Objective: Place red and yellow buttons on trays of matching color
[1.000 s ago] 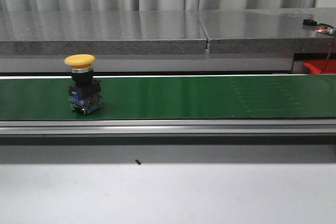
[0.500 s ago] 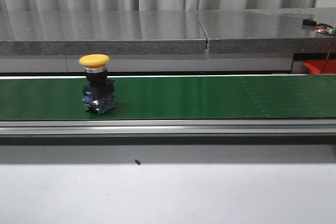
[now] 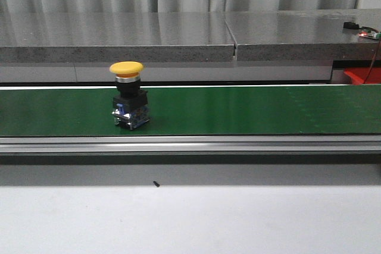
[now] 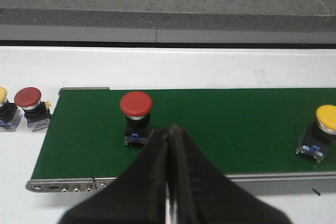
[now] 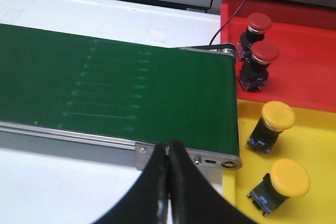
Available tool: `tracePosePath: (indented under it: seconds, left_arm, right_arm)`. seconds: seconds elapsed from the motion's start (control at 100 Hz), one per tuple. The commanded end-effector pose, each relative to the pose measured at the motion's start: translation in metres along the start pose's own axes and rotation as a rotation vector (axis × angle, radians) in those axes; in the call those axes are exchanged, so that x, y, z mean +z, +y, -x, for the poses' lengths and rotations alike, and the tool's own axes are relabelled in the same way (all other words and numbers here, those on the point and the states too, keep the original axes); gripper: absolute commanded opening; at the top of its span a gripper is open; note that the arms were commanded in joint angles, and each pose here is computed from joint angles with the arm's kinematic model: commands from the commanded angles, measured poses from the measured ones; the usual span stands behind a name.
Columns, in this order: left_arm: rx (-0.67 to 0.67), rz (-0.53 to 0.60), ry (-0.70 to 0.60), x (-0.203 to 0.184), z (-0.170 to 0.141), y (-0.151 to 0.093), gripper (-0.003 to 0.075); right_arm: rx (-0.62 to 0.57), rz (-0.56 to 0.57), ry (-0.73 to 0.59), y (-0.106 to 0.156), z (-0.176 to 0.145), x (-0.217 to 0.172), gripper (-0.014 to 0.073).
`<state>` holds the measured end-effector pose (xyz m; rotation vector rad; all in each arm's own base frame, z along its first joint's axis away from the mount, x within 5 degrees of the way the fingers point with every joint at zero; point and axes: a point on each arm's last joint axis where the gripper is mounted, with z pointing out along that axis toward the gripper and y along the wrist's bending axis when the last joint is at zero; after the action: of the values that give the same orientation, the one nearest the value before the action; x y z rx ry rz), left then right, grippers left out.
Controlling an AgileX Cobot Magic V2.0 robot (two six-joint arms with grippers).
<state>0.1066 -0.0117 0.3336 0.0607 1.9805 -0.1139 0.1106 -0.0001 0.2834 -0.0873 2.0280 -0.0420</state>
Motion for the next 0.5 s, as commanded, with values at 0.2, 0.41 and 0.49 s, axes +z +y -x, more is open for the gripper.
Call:
tracePosePath:
  seconds: [0.2,0.41,0.49]
  left_arm:
    - [0.019,-0.075,-0.094,-0.005,-0.02,-0.007,-0.0018]
    - [0.019,-0.076,-0.089,-0.004,-0.023,-0.007,-0.0018]
    - [0.019,-0.076,-0.089,-0.004,-0.023,-0.007,-0.0018]
  right_arm:
    - [-0.004,-0.013,-0.089,-0.002,0.014,-0.004,-0.0067]
    - [-0.004,-0.013,-0.089,-0.002,0.014,-0.004,-0.0067]
    - [-0.004,-0.013,-0.089,-0.002,0.014,-0.004,-0.0067]
